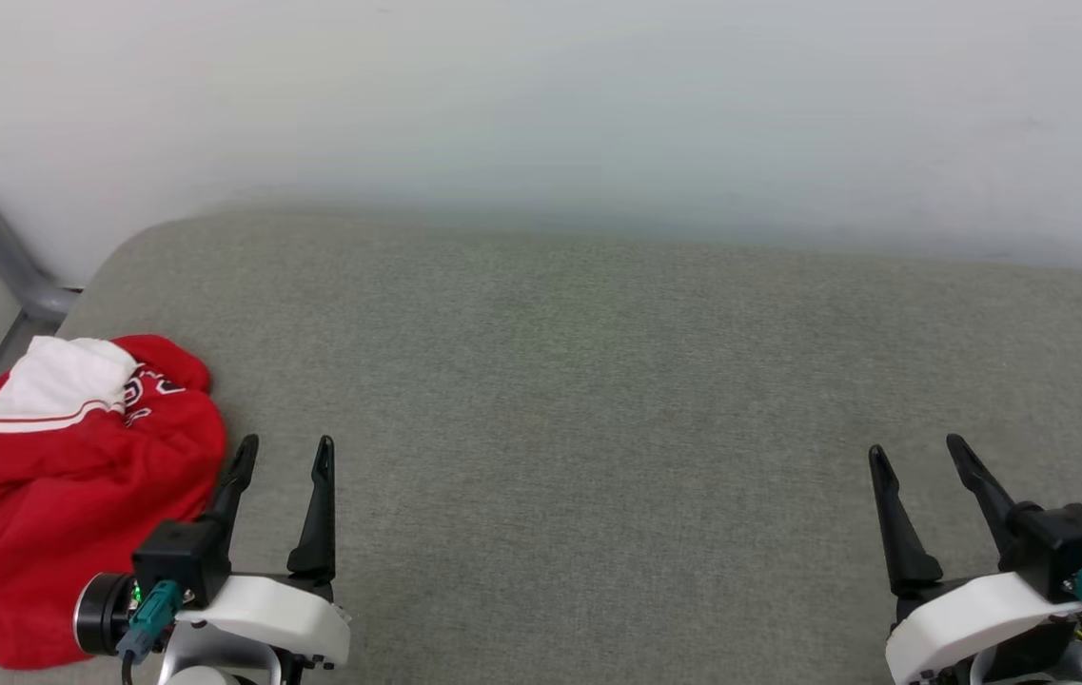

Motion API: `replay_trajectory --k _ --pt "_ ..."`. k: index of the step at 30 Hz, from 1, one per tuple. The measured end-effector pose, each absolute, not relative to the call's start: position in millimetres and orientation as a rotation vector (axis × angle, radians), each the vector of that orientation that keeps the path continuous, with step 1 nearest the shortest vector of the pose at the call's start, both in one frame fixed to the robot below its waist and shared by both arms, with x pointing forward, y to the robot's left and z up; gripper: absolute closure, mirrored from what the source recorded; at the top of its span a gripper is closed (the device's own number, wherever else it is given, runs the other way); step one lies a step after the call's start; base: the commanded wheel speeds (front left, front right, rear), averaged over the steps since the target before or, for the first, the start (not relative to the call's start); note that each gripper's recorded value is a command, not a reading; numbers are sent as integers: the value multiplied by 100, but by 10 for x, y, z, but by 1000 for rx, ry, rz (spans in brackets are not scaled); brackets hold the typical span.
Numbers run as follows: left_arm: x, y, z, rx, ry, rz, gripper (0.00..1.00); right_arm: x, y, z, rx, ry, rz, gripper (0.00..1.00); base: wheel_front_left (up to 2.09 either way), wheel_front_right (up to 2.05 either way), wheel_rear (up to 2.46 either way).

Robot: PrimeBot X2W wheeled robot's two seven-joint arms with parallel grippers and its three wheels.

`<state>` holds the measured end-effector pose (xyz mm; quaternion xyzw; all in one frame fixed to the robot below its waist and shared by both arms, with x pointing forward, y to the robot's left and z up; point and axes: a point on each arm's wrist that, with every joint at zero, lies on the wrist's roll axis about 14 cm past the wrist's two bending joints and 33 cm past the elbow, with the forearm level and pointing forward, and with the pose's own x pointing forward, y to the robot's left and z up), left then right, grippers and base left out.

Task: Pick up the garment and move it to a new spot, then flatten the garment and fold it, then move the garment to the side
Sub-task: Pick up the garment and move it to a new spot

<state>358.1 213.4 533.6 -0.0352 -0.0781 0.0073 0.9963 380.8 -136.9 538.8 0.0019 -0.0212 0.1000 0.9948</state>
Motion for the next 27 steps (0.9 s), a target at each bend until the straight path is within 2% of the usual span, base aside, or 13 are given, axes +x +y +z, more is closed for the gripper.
replay_trajectory --k 16,27 --pt "2958 2977 5286 -45 -155 294 0 4030 -295 5440 24 -66 500 0 0 0 0" --pt "2551 3337 5245 -28 -143 437 0 4059 170 5423 48 -58 624 0 0 0 0"
